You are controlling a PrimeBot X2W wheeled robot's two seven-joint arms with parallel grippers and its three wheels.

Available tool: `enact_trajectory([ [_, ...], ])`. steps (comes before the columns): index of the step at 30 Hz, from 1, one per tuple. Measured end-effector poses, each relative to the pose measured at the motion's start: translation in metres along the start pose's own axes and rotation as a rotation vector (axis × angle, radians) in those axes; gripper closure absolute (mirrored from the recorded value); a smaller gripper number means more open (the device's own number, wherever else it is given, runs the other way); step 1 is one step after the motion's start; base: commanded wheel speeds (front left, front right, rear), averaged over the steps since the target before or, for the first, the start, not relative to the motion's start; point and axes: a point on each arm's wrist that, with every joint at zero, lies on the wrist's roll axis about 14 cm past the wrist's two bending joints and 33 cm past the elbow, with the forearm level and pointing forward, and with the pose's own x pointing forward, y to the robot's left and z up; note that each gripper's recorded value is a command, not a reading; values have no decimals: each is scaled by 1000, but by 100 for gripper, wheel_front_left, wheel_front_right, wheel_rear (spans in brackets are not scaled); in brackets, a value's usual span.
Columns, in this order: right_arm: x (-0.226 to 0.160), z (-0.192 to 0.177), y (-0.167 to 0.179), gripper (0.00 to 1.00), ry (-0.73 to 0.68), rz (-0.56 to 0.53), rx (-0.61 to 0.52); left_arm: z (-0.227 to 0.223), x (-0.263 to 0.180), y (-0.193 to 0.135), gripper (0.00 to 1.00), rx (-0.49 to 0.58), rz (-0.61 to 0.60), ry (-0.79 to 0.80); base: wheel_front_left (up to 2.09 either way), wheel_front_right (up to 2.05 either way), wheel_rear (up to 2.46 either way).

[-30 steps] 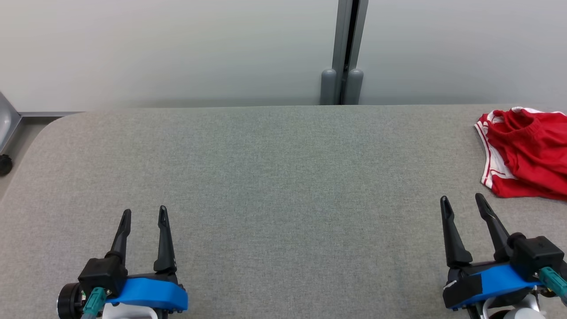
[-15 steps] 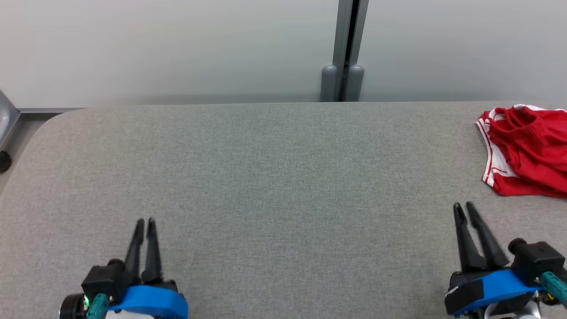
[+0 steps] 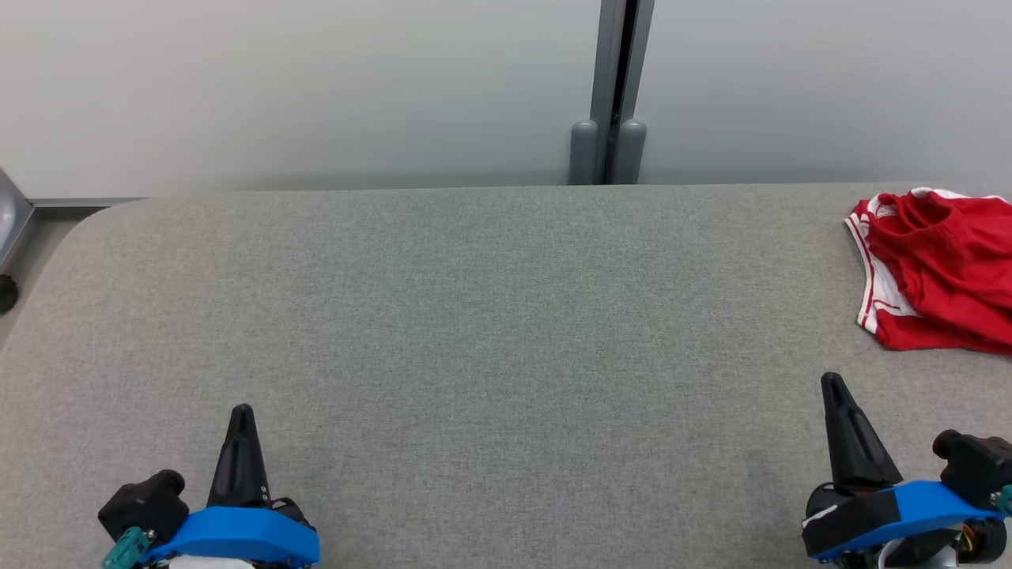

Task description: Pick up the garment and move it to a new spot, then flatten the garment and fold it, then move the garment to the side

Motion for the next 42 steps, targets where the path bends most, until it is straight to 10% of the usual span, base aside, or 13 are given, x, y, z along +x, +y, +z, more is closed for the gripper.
enact_trajectory([
  [42,1,1,-13,100,-5,-53,619,16,9,0,100,-607,8,11,0,0,0],
])
